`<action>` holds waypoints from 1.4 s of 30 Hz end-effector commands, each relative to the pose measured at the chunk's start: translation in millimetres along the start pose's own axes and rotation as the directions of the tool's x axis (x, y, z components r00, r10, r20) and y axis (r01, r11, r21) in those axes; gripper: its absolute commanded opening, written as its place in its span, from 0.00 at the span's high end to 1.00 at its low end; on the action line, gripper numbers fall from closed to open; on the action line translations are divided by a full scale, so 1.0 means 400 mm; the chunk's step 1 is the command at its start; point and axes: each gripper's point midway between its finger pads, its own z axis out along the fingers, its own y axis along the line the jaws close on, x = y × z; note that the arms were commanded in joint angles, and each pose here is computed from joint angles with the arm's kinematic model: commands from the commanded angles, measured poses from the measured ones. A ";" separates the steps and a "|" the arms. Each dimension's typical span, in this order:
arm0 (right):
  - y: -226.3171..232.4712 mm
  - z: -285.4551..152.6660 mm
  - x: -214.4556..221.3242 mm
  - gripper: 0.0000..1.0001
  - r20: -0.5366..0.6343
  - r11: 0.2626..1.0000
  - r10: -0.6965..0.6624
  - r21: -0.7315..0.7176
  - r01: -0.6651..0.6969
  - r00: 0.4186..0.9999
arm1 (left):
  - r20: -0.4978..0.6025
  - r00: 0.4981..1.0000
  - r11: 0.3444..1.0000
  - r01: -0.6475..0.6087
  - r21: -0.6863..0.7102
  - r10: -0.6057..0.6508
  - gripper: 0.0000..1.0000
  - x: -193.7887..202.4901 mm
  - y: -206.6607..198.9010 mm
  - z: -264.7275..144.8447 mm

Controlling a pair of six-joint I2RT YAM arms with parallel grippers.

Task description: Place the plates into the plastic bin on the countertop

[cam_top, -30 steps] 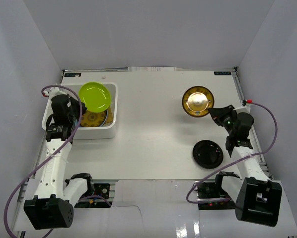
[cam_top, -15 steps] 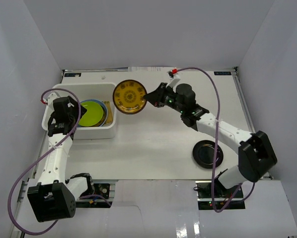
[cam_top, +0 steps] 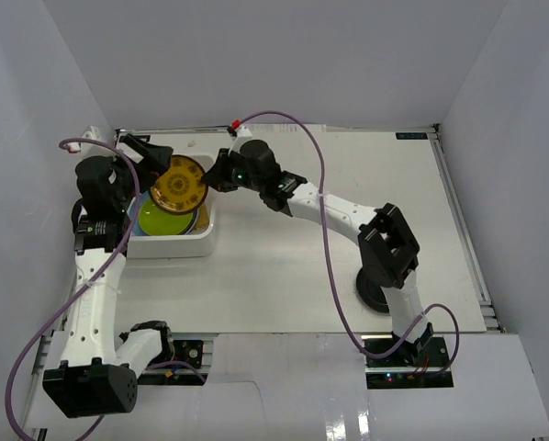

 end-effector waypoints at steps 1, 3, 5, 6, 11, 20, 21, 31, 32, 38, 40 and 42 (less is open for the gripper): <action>0.045 0.057 0.001 0.92 0.006 0.998 -0.055 -0.010 0.055 0.998 | -0.067 0.995 0.963 -0.049 0.266 0.069 0.02 0.018 -0.169 -0.068; 0.049 0.091 0.018 0.92 -0.001 0.998 -0.070 -0.001 0.070 0.998 | -0.086 0.990 0.938 -0.073 0.340 0.109 0.02 0.036 -0.220 -0.095; 0.073 0.105 0.016 0.92 -0.004 0.997 -0.074 -0.016 0.074 0.997 | -0.094 0.986 0.922 -0.092 0.377 0.137 0.02 0.042 -0.242 -0.112; 0.073 0.113 0.025 0.82 -0.012 0.997 -0.077 -0.019 0.077 0.997 | -0.090 0.984 0.914 -0.109 0.392 0.156 0.02 0.044 -0.253 -0.120; 0.105 0.073 -0.053 0.38 0.053 0.992 -0.122 -0.006 0.122 0.991 | -0.115 0.980 0.902 -0.102 0.419 0.164 0.04 0.070 -0.264 -0.132; -0.114 -0.288 -0.205 0.56 0.246 0.972 -0.097 0.230 0.039 0.964 | -0.352 0.923 0.850 0.056 0.524 0.157 0.10 0.321 -0.385 -0.118; -0.114 -0.376 -0.251 0.60 0.309 0.970 -0.096 0.241 0.020 0.946 | -0.384 0.905 0.836 0.063 0.545 0.182 0.10 0.369 -0.413 -0.137; -0.604 -0.957 -0.127 0.92 0.484 0.729 -0.077 0.623 -0.282 0.872 | -0.588 0.695 0.832 -0.026 0.554 0.413 0.14 0.866 -0.485 -0.161; -0.607 -0.989 -0.120 0.92 0.496 0.720 -0.081 0.629 -0.294 0.865 | -0.622 0.651 0.842 -0.051 0.536 0.435 0.14 0.944 -0.461 -0.148; -0.580 -1.094 -0.172 0.78 0.531 0.713 -0.137 0.639 -0.289 0.836 | -0.663 0.546 0.820 -0.082 0.567 0.513 0.28 1.154 -0.470 -0.169; -0.560 -1.095 -0.185 0.72 0.524 0.735 -0.143 0.625 -0.264 0.840 | -0.684 0.515 0.819 -0.063 0.570 0.516 0.32 1.216 -0.460 -0.173; -0.540 -1.086 -0.195 0.68 0.511 0.761 -0.141 0.604 -0.238 0.848 | -0.699 0.487 0.808 -0.023 0.589 0.523 0.32 1.272 -0.475 -0.187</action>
